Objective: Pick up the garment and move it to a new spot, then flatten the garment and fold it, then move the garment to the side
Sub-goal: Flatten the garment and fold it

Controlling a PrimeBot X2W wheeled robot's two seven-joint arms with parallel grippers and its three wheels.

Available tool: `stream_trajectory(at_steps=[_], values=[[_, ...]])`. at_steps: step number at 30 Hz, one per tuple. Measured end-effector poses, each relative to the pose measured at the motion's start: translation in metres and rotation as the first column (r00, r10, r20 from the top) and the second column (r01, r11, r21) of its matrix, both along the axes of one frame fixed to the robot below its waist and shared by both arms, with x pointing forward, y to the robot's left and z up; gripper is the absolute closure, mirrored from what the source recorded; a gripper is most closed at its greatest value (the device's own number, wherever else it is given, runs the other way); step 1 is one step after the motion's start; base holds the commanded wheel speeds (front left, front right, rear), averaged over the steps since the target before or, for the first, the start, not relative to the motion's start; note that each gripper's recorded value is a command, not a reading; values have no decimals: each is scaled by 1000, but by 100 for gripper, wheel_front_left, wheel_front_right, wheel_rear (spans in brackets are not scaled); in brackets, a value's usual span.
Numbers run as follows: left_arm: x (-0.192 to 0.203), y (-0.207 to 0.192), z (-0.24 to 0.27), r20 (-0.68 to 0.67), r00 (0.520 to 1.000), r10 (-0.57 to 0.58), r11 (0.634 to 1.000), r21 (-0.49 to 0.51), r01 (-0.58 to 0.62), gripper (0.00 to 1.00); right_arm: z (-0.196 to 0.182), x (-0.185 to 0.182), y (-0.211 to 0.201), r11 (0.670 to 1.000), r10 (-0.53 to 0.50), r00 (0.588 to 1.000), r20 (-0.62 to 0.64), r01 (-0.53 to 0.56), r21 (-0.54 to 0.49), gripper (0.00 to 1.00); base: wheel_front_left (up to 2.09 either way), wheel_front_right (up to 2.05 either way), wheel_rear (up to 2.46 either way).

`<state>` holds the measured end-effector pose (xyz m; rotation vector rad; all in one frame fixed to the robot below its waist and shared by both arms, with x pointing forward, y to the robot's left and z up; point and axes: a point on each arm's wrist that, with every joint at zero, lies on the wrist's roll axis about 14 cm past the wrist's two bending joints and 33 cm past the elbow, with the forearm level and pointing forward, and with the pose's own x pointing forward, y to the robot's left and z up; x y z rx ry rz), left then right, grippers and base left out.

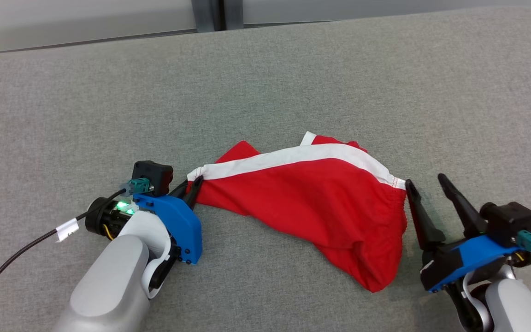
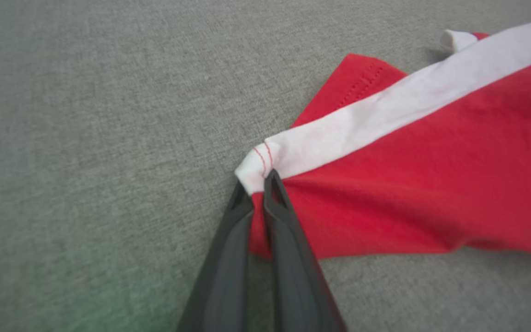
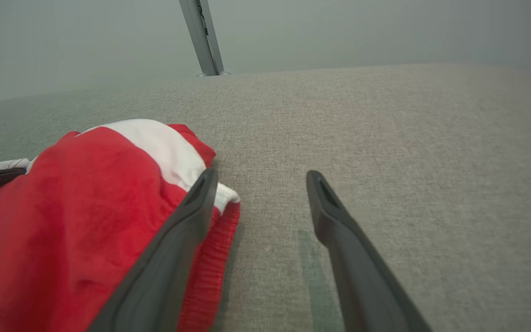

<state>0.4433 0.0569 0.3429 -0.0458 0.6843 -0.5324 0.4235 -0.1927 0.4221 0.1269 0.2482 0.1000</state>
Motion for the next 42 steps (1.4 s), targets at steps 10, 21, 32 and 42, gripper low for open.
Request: stream_trajectory(at_steps=[10, 21, 32, 42], values=[[1, 1, 0, 23, 1000, 21, 999, -26, -20, 100, -37, -3, 34, 991, 131, 975, -181, -123, 51, 61, 0, 0, 0], [5, 10, 10, 100, 992, 71, 996, -60, -65, 100, -36, 4, 34, 988, 141, 974, -176, -127, 87, 100, 0, 0, 0], [33, 17, 115, 491, 857, 156, 983, -160, -87, 100, 65, 33, 11, 995, 97, 969, 228, -99, -3, 100, 0, 0, 0], [13, 15, 313, 885, 419, 201, 972, -234, 27, 100, 244, 24, -3, 989, 127, 725, 677, -41, -141, 100, 0, 0, 0]])
